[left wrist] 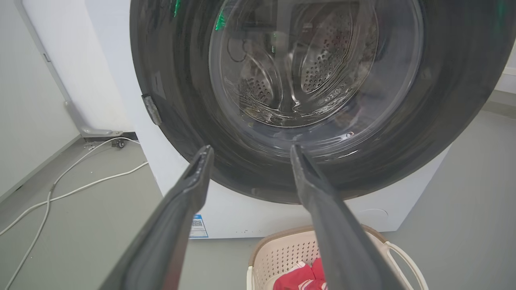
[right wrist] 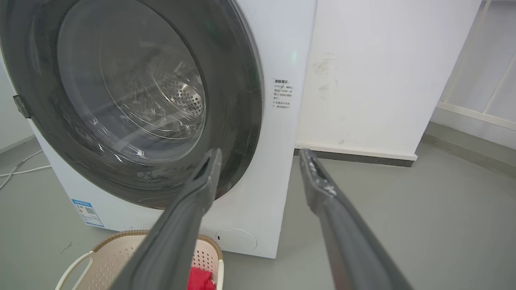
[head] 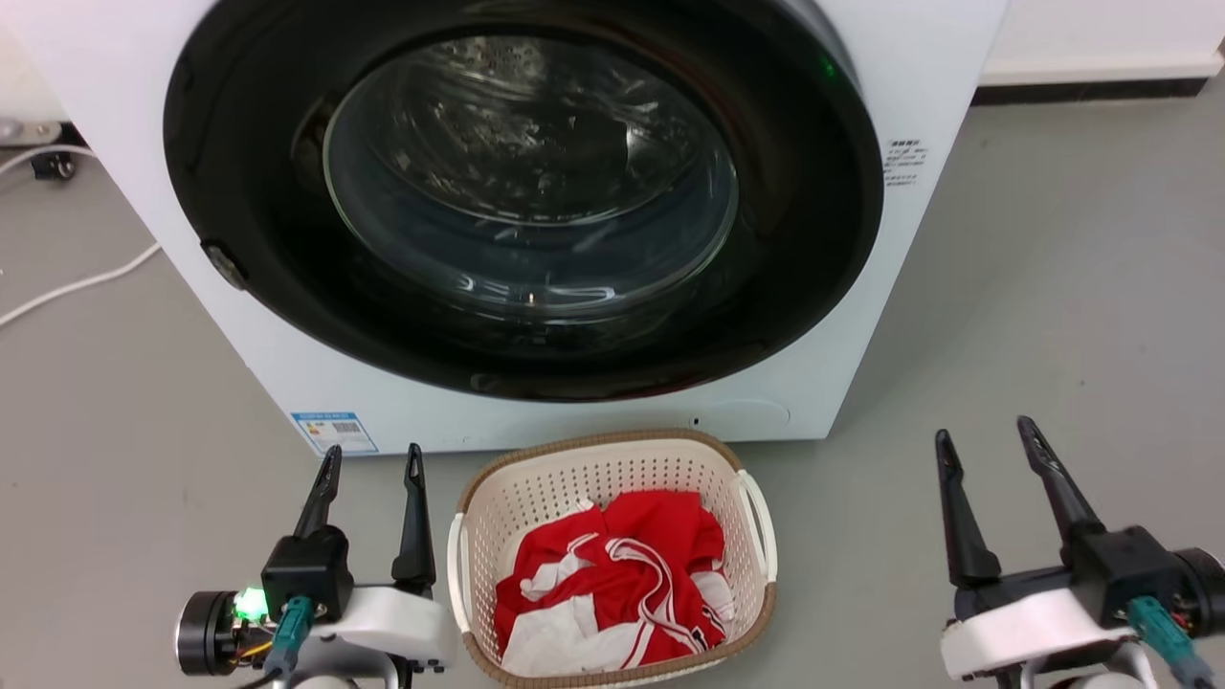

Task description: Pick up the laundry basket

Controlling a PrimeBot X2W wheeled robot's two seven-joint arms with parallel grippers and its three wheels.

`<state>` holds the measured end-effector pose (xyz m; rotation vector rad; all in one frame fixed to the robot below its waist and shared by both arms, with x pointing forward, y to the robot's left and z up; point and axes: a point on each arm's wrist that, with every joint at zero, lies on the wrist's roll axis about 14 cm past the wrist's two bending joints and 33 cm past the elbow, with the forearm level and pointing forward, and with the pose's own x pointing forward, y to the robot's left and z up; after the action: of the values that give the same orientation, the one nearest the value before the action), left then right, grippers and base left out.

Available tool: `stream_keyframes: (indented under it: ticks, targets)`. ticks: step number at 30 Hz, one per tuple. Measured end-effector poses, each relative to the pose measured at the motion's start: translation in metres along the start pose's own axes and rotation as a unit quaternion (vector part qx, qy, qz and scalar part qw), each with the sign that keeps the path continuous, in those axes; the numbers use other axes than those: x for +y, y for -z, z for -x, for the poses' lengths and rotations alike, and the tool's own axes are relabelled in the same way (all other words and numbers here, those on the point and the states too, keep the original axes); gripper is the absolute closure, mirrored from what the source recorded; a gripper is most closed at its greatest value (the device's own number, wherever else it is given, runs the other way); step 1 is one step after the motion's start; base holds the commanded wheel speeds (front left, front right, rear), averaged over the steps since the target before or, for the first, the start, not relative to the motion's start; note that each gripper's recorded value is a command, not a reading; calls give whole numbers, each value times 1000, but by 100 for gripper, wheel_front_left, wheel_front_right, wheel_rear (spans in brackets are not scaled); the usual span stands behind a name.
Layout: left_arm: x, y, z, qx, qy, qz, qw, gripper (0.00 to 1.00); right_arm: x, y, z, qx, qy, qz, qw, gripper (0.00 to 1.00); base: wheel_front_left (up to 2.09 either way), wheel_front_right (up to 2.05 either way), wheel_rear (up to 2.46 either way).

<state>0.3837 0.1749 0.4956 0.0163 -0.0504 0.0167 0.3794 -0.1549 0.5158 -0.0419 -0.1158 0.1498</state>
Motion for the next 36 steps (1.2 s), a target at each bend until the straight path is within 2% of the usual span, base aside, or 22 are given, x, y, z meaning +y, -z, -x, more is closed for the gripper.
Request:
stream_keyframes:
  ticks: [7,14,19,36]
  targets:
    - [2,36,-21,52,8,11,999,0,15,41,-23,55,-32,13,998,0,0,0,0]
    - [4,97,-31,141,14,22,990,0,29,99,-36,134,-62,19,989,0,0,0,0]
    - [4,135,-37,197,19,30,980,0,38,146,-35,200,-83,21,976,0,0,0,0]
    - [9,247,-40,350,13,29,936,0,61,260,-48,334,-151,33,930,0,0,0,0]
